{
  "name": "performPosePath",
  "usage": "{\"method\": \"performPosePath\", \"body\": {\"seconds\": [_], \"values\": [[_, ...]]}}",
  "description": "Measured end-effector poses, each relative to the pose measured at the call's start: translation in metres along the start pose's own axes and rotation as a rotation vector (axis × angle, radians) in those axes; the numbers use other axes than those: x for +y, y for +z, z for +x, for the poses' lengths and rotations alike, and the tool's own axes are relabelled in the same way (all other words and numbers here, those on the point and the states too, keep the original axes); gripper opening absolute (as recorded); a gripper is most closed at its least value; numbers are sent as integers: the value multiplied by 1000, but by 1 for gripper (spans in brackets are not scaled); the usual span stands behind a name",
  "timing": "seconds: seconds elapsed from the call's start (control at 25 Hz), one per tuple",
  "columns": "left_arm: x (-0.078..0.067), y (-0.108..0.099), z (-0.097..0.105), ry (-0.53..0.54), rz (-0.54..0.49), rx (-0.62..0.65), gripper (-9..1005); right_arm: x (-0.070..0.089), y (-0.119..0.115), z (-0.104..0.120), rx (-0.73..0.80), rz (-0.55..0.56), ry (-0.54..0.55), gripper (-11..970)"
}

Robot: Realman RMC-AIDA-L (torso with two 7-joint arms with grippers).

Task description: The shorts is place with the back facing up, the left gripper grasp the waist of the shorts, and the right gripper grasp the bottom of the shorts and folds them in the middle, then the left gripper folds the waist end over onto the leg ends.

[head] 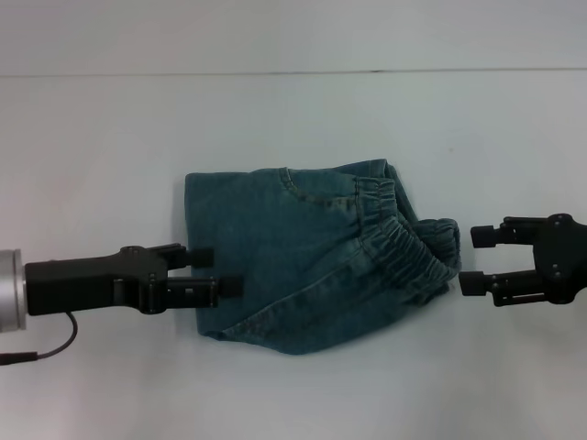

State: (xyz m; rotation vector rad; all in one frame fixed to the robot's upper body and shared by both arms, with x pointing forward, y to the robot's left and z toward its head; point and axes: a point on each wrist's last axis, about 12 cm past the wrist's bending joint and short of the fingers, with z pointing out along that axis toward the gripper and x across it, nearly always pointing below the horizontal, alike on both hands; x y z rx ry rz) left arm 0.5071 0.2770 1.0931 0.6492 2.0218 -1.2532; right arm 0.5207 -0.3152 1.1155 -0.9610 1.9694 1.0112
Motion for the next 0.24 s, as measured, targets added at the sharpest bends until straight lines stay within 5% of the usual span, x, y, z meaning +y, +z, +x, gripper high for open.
{"method": "performPosePath", "body": {"seconds": [0.24], "values": [[0, 0, 0, 3, -1, 0, 936, 0, 1, 1, 4, 1, 2, 885]]}}
